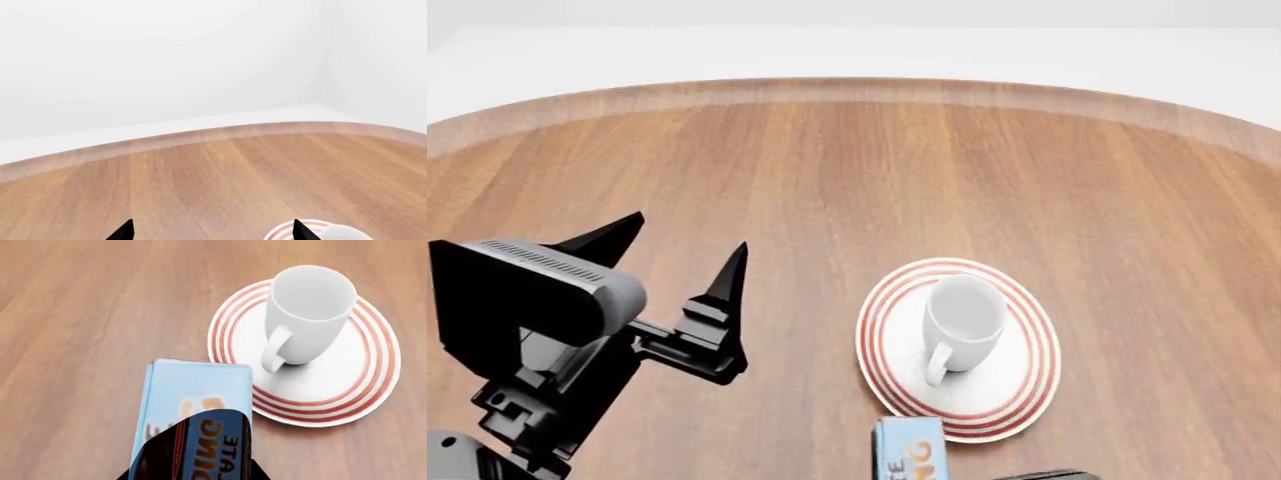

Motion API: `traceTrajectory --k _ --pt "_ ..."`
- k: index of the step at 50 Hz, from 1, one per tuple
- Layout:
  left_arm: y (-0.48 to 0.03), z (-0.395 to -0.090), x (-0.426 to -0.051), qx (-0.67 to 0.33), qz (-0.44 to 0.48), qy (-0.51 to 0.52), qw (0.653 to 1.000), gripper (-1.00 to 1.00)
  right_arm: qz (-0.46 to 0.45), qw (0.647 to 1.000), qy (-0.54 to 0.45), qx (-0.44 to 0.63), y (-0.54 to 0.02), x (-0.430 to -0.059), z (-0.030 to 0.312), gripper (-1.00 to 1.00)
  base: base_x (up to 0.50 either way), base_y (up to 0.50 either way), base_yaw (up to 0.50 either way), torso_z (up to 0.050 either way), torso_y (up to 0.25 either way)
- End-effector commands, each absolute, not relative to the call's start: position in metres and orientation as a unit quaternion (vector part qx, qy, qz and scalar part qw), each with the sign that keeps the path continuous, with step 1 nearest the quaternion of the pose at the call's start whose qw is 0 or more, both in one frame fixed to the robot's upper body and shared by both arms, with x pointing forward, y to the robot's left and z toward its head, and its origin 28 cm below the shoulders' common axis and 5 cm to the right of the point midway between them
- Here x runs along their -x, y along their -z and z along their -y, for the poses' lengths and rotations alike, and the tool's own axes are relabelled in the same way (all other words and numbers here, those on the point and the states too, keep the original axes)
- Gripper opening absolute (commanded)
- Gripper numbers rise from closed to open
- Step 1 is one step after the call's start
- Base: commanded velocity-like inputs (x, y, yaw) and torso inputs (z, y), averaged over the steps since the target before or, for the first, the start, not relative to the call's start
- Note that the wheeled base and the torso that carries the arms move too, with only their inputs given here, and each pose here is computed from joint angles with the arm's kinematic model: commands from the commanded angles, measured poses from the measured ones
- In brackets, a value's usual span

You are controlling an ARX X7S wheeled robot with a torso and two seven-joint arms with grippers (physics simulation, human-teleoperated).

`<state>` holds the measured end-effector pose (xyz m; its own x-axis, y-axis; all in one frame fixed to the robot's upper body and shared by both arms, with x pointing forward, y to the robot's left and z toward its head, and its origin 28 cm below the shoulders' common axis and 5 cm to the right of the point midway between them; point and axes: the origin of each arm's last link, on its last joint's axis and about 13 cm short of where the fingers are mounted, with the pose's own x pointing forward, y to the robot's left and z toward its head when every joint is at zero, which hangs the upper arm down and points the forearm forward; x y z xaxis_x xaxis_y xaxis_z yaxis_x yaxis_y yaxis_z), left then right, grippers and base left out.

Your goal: Pick up the white mug and put it on the plate, and put the chocolate pudding to the right of the plate.

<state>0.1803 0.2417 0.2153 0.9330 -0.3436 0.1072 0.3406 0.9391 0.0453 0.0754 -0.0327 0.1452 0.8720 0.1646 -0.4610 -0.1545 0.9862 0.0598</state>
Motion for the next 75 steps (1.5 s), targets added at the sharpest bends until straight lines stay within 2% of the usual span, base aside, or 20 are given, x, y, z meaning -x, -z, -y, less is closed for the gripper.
traceTrajectory --k 1,23,29,33,41,43,46,51,54,61,62,75 --pt "-0.218 -0.242 -0.18 -0.005 0.075 0.183 0.98 1.0 -0.171 0.981 -0.093 -0.019 -0.164 -0.08 0.042 -1.0 0.0 0.0 0.0 0.0 0.0" --pt "-0.221 -0.241 -0.178 -0.005 0.077 0.182 0.98 1.0 -0.055 0.996 -0.073 -0.019 -0.218 -0.111 0.086 -1.0 0.0 0.0 0.0 0.0 0.0" --pt "-0.22 -0.242 -0.178 -0.004 0.076 0.181 0.98 1.0 -0.002 0.999 -0.039 -0.021 -0.254 -0.111 0.11 -1.0 0.0 0.0 0.0 0.0 0.0" --pt "-0.222 -0.24 -0.178 -0.004 0.078 0.184 0.98 1.0 0.025 0.999 -0.002 -0.026 -0.256 -0.114 0.113 -1.0 0.0 0.0 0.0 0.0 0.0" --pt "-0.222 -0.239 -0.18 -0.005 0.078 0.187 0.979 1.0 0.107 0.991 0.083 -0.02 -0.272 -0.127 0.117 -1.0 0.0 0.0 0.0 0.0 0.0" --pt "-0.222 -0.239 -0.179 -0.005 0.078 0.188 0.979 1.0 0.072 0.993 0.097 -0.014 -0.282 -0.126 0.135 -1.0 0.0 0.0 0.0 0.0 0.0" --pt "-0.22 -0.239 -0.18 -0.004 0.076 0.186 0.979 1.0 0.125 0.986 0.113 -0.015 -0.302 -0.118 0.146 -1.0 0.0 0.0 0.0 0.0 0.0" --pt "-0.221 -0.24 -0.18 -0.005 0.077 0.186 0.98 1.0 0.164 0.979 0.123 0.002 -0.308 -0.114 0.153 -1.0 0.0 0.0 0.0 0.0 0.0" --pt "-0.221 -0.24 -0.18 -0.007 0.077 0.186 0.98 1.0 0.213 0.97 0.107 0.049 -0.312 -0.115 0.156 -1.0 0.0 0.0 0.0 0.0 0.0" --pt "-0.219 -0.239 -0.18 -0.008 0.074 0.188 0.979 1.0 0.217 0.968 0.119 0.049 -0.317 -0.145 0.172 -1.0 0.0 0.0 0.0 0.0 0.0" --pt "-0.219 -0.239 -0.18 -0.008 0.075 0.188 0.979 1.0 0.225 0.97 0.094 0.012 -0.318 -0.154 0.175 -1.0 0.0 0.0 0.0 0.0 0.0" --pt "-0.216 -0.236 -0.182 -0.009 0.07 0.193 0.979 1.0 0.146 0.98 0.125 0.06 -0.319 -0.227 0.202 -1.0 0.0 0.0 0.0 0.0 0.0"
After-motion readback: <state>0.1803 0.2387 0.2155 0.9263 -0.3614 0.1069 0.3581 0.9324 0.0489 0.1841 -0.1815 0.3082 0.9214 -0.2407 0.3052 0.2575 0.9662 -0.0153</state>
